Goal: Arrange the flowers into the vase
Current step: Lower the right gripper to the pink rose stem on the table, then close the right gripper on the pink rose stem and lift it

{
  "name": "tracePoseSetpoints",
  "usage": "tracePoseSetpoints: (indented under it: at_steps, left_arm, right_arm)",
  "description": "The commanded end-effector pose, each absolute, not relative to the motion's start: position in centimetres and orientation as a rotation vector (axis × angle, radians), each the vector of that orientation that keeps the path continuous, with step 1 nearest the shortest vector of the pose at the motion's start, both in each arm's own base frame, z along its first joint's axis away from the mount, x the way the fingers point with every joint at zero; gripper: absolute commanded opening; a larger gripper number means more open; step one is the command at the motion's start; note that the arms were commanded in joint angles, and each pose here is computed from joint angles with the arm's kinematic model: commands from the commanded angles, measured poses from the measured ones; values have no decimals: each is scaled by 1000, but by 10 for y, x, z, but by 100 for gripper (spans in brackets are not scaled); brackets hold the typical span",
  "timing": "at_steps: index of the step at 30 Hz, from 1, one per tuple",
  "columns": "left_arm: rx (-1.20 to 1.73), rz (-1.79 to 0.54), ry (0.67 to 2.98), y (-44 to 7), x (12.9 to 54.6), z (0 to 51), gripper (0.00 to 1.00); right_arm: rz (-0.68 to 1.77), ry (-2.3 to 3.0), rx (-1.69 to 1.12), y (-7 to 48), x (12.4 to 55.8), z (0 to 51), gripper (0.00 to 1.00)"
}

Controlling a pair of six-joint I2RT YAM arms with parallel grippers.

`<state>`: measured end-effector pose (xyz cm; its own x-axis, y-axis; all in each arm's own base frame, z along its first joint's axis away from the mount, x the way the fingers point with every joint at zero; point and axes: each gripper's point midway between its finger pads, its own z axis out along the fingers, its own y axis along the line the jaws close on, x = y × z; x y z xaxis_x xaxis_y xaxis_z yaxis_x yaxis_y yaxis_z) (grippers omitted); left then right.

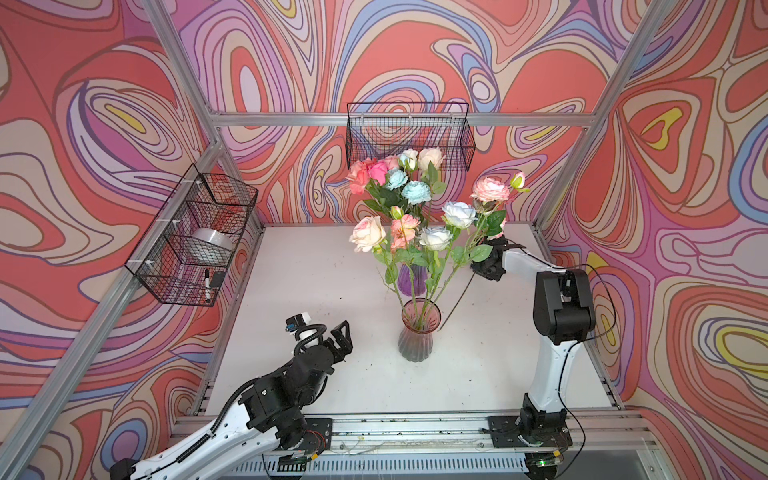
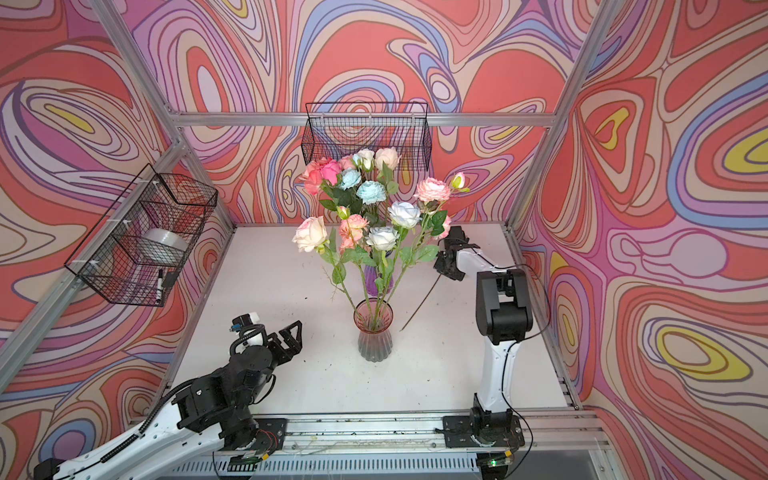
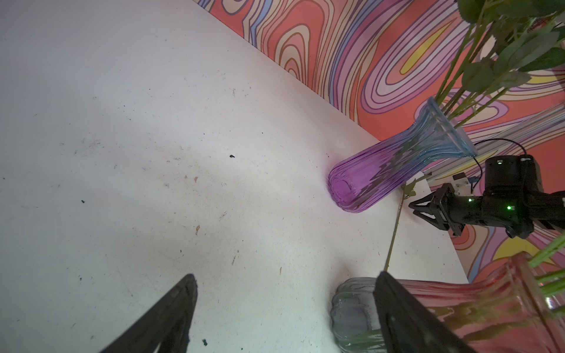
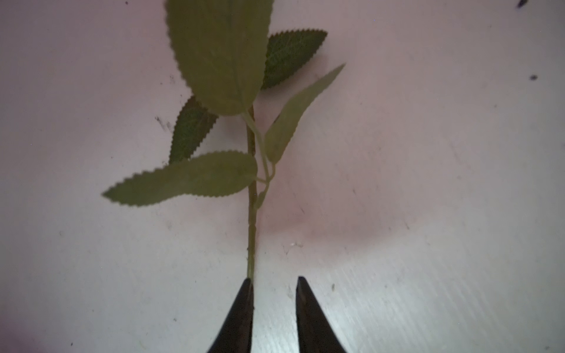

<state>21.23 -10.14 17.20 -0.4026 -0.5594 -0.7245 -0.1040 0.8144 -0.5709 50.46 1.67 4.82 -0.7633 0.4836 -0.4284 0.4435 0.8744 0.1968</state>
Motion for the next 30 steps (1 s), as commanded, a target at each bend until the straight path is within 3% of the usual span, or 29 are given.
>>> tracePoseSetpoints:
  at_steps: [1, 9, 20, 30]
  left_arm:
    - [-493, -502, 1932, -99, 216, 176, 91]
    - [-471, -482, 1940, -105, 221, 179, 92]
    - [-469, -486, 1937, -106, 222, 180, 92]
    - [-467, -481, 1927, -102, 221, 183, 92]
  right_arm:
    - [132, 2594, 649, 16, 512, 43, 25]
    - [148, 2623, 624, 19, 526, 33, 25]
    - [109, 2631, 651, 15, 529, 17, 18]
    - [77, 2650, 608, 12, 526, 15, 0]
